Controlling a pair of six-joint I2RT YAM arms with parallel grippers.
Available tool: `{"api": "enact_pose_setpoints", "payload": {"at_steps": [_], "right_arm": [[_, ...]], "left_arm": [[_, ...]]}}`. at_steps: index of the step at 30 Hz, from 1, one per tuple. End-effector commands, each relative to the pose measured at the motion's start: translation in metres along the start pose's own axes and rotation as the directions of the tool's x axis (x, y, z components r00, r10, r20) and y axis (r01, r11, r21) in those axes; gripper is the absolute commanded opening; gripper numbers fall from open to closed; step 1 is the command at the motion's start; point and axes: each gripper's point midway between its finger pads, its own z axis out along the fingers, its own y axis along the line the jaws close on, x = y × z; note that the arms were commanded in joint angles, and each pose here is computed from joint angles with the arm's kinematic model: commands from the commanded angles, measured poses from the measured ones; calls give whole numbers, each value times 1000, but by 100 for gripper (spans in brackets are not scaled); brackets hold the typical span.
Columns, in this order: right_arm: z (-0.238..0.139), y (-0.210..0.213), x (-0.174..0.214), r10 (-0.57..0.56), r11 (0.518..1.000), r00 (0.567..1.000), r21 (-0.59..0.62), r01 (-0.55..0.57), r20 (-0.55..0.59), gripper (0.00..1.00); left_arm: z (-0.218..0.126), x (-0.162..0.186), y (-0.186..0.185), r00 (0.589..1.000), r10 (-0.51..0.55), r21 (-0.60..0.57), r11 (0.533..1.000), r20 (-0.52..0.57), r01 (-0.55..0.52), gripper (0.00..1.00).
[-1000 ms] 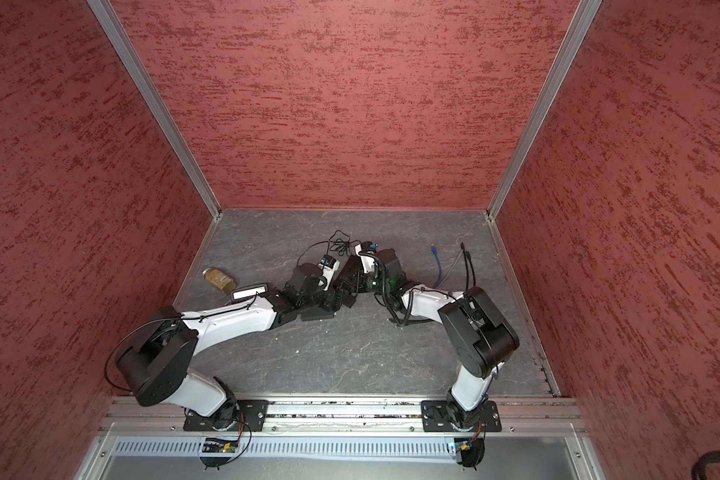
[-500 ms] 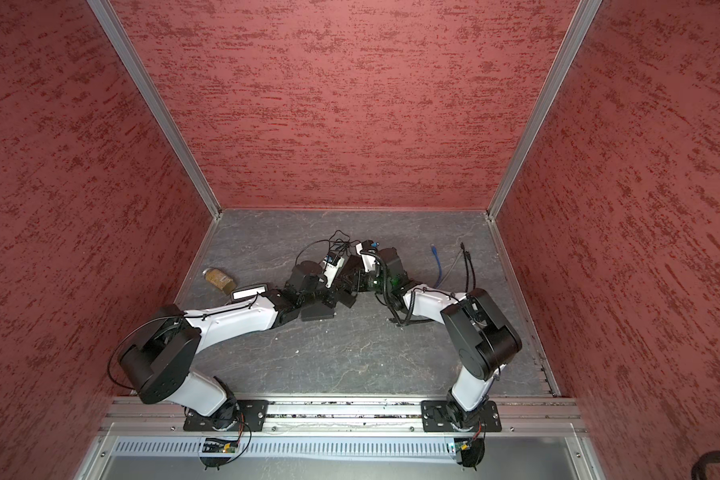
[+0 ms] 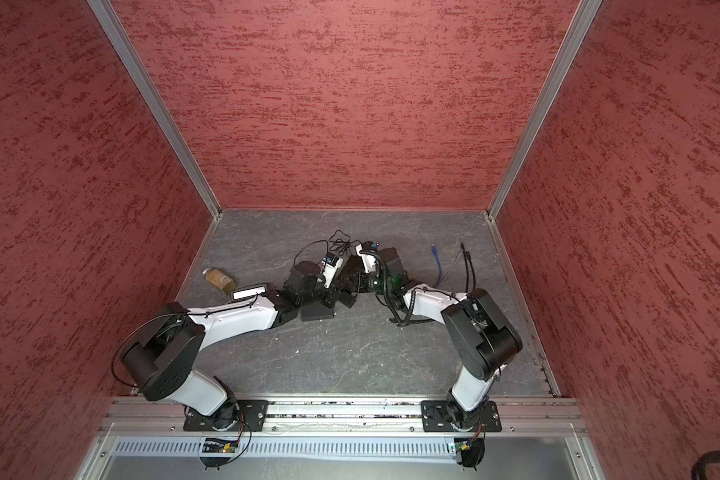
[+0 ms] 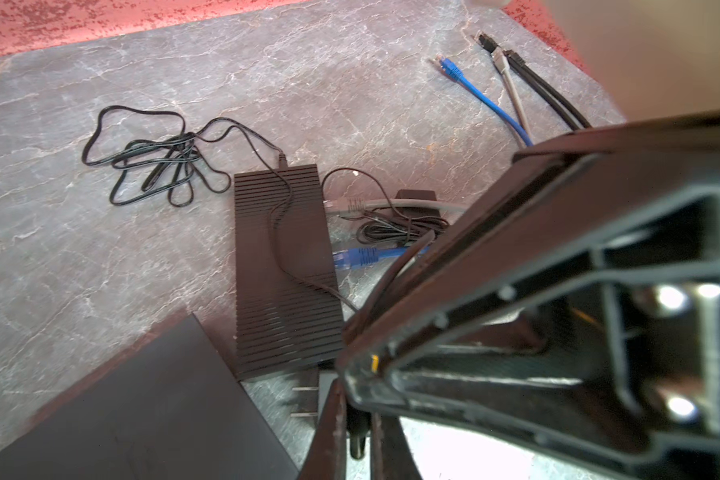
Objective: Insert the plug into the switch port
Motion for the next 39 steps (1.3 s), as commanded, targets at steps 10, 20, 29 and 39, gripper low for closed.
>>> {"api": "enact_pose_setpoints", "payload": {"at_steps": [10,20,29,39], "right_arm": [[-28,13,21,-416,904,881,7,428,-225,36],[-60,28,-2,-887,459,462,108,882,0,37],[-54,41,-1,-985,153,148,47,987,85,45],[-40,31,27,-990,-95,-87,-73,993,109,44]], "left_arm": [[-12,4,10,994,107,24,994,8,-107,0],[-22,11,4,978,209,75,975,-21,-207,0],[-31,16,-4,946,324,101,942,-14,-321,0],[-40,26,-20,917,397,184,904,-23,-387,0]]}}
